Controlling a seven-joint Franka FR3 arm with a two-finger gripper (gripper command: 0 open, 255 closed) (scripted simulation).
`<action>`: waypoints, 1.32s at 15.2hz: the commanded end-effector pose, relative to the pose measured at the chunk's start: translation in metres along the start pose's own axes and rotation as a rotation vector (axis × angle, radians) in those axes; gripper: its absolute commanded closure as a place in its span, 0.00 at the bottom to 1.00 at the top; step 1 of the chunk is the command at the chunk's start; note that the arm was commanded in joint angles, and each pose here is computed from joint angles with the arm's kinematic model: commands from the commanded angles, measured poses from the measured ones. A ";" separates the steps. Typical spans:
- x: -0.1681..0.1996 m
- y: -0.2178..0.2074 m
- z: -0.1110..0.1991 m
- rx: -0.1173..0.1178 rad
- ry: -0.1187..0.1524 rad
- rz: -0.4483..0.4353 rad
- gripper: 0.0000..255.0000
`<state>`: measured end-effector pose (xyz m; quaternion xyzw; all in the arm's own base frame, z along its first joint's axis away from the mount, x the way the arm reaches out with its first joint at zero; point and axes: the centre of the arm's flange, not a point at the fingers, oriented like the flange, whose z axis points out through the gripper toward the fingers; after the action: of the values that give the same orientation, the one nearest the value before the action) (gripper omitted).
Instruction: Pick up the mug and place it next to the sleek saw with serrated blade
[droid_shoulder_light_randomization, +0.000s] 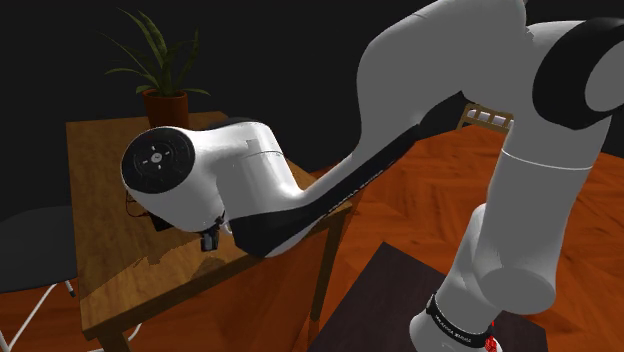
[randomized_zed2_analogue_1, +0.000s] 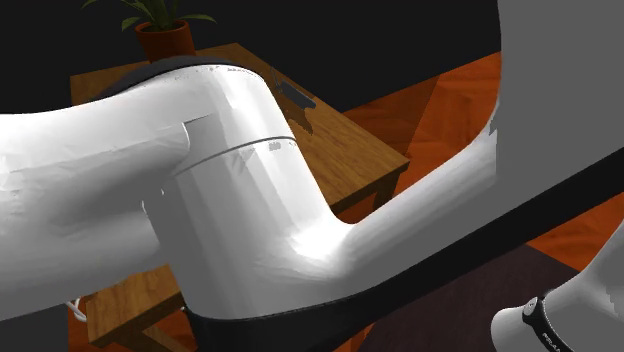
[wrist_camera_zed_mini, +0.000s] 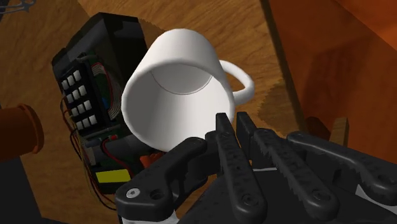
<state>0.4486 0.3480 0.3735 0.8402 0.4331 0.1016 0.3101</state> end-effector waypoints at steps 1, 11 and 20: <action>-0.001 0.005 -0.008 0.000 0.000 0.000 1.00; -0.007 0.042 -0.035 0.000 0.000 0.000 1.00; -0.024 0.135 0.038 0.000 0.000 0.000 1.00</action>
<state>0.5278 0.2625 0.4263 0.8405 0.4328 0.1015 0.3098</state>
